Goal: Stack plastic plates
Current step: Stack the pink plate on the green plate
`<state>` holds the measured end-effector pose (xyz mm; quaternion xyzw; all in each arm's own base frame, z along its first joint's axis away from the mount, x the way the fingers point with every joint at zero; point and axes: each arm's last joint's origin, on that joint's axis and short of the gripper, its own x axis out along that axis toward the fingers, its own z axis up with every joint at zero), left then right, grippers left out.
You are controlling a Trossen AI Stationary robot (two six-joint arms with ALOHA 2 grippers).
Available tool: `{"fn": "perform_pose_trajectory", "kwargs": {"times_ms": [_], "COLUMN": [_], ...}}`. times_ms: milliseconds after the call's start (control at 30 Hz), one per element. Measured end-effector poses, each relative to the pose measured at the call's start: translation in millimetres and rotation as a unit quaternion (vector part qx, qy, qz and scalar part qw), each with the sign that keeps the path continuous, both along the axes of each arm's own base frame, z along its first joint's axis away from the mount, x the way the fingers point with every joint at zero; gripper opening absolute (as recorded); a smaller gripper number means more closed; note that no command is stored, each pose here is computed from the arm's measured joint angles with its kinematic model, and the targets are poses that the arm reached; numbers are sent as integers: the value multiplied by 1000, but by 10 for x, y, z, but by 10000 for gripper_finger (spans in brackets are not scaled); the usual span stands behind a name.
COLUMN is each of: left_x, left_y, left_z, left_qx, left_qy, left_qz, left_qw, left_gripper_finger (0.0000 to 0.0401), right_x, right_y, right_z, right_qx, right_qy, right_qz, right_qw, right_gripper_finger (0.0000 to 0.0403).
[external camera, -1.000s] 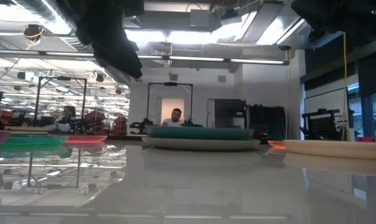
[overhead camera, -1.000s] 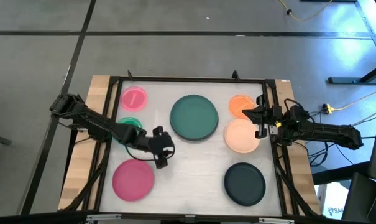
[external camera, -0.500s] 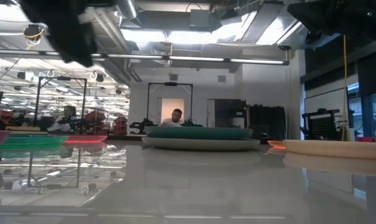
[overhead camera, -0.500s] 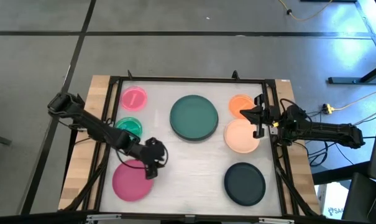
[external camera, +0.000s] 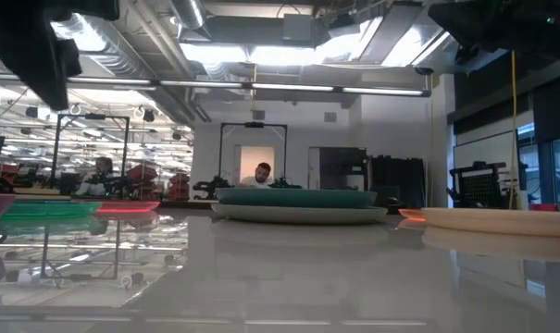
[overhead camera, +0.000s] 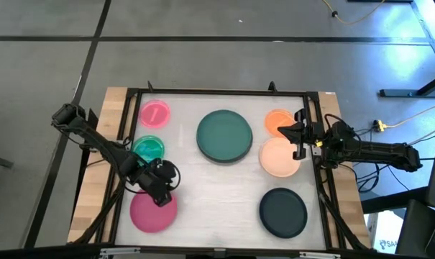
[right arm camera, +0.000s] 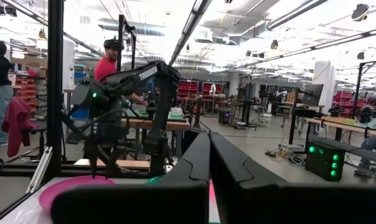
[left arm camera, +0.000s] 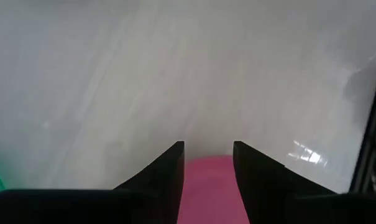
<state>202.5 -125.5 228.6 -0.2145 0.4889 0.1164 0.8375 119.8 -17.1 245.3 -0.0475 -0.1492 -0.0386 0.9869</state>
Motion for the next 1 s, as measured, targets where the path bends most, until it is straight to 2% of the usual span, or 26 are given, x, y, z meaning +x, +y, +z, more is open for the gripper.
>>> {"fn": "perform_pose_trajectory", "kwargs": {"times_ms": [233, 467, 667, 833, 1000], "left_x": [20, 50, 76, 103, 190], "left_y": [-106, -192, -207, -215, -99], "left_z": [-141, -283, -360, -446, -473], "left_qx": [0, 33, 46, 76, 95], "left_qy": [38, 62, 76, 92, 100], "left_qz": [-24, -78, -86, -121, -145], "left_qw": [999, 994, 992, 986, 980], "left_gripper_finger": [130, 130, 130, 130, 130], "right_x": [1, 0, 0, 1, 1], "right_y": [1, 1, 1, 1, 1], "right_z": [-3, -1, -2, -3, -3], "right_qx": [1, 1, 1, 0, 0], "right_qy": [1, 1, 1, 2, 2], "right_qz": [2, 1, 1, 1, 1], "right_qw": [1000, 1000, 1000, 1000, 1000], "right_gripper_finger": [3, 3, 3, 3, 3]}}
